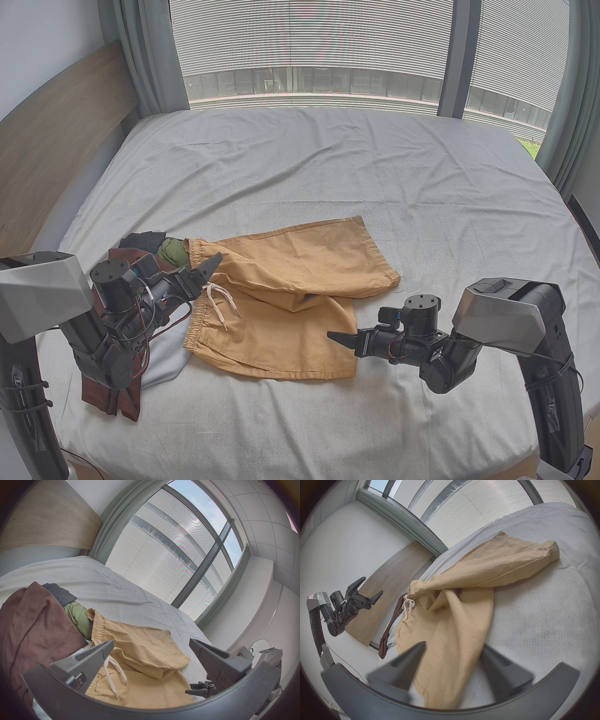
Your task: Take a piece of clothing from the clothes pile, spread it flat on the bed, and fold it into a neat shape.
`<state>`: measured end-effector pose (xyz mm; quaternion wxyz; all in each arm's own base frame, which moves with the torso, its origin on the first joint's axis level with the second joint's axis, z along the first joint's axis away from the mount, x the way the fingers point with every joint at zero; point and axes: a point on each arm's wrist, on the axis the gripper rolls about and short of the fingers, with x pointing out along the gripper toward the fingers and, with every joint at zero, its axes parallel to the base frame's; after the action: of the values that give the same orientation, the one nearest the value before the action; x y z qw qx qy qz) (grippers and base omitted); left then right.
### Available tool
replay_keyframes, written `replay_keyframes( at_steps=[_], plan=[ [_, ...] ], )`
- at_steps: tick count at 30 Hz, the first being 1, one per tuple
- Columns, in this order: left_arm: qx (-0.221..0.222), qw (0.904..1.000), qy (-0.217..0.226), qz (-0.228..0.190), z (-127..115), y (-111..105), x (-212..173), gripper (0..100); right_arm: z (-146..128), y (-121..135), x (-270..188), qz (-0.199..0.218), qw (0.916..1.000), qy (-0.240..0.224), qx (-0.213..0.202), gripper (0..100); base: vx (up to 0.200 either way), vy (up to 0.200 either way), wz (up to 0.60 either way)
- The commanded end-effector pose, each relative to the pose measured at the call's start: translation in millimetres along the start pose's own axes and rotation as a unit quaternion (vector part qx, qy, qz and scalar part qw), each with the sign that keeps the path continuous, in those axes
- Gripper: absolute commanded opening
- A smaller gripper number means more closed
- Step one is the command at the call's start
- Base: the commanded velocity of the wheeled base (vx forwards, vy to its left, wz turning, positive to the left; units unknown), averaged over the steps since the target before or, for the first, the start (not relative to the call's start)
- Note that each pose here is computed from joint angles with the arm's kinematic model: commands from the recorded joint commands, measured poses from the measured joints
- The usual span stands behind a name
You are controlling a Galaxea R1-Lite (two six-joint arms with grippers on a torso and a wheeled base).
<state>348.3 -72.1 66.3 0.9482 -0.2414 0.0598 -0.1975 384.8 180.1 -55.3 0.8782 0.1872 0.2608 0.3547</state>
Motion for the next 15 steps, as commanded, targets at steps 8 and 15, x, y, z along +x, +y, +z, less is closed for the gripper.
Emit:
replay_keyframes(
  at_steps=[8, 15],
  plan=[
    [-0.001, 1.0000, 0.000, 0.000, 0, 0, 0, 100, -7, 4, -4, -0.009, 1.0000, 0.001, 0.002, 0, 0.000, 0.000, 0.00],
    [-0.001, 1.0000, -0.001, -0.001, 0, 0, 0, 100, -9, 17, -24, 0.007, 1.0000, -0.005, -0.005, 0, 0.000, 0.000, 0.00]
  ],
)
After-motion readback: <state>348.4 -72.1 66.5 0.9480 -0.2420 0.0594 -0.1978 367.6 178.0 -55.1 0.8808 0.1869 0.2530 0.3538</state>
